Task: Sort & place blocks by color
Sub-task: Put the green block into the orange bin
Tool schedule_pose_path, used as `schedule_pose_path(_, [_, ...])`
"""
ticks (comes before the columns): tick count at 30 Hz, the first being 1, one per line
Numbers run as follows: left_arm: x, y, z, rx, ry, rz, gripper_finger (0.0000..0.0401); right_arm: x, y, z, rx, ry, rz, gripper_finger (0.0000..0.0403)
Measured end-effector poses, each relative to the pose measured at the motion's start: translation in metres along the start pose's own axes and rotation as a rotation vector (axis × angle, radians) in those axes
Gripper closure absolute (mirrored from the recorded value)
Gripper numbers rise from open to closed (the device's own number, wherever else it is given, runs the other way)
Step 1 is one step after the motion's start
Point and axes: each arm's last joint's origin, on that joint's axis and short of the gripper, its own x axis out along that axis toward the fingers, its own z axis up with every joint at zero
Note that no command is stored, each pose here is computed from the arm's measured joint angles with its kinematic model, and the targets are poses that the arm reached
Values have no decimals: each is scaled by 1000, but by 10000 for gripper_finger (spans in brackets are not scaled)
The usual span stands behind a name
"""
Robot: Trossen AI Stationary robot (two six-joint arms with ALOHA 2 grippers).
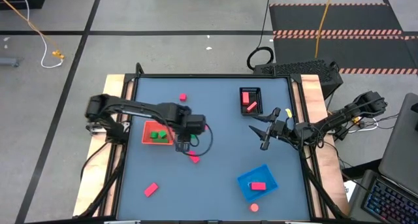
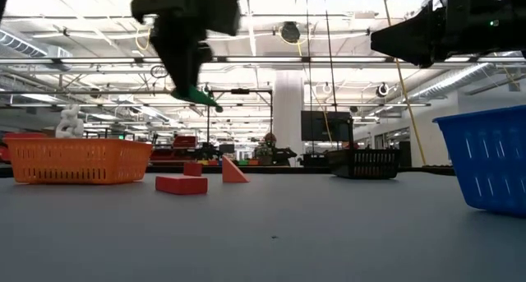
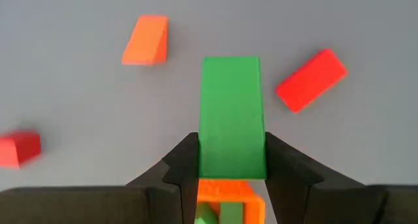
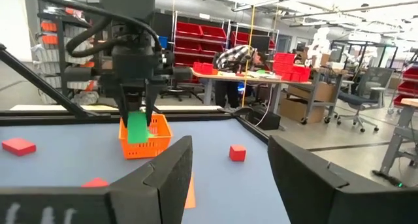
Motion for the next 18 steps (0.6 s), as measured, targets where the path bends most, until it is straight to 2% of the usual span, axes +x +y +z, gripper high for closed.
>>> schedule_pose_path(10, [13,6,-88,-277,-4,12,269,0,0,-2,8,15,4,206])
schedule_pose_path(15, [23,11,-118,-406,8,34,269,0,0,-2,9,14,3,206])
schedule_pose_path(18, [28,14,-128,-493,20,74,269,0,0,-2,9,15,3,206])
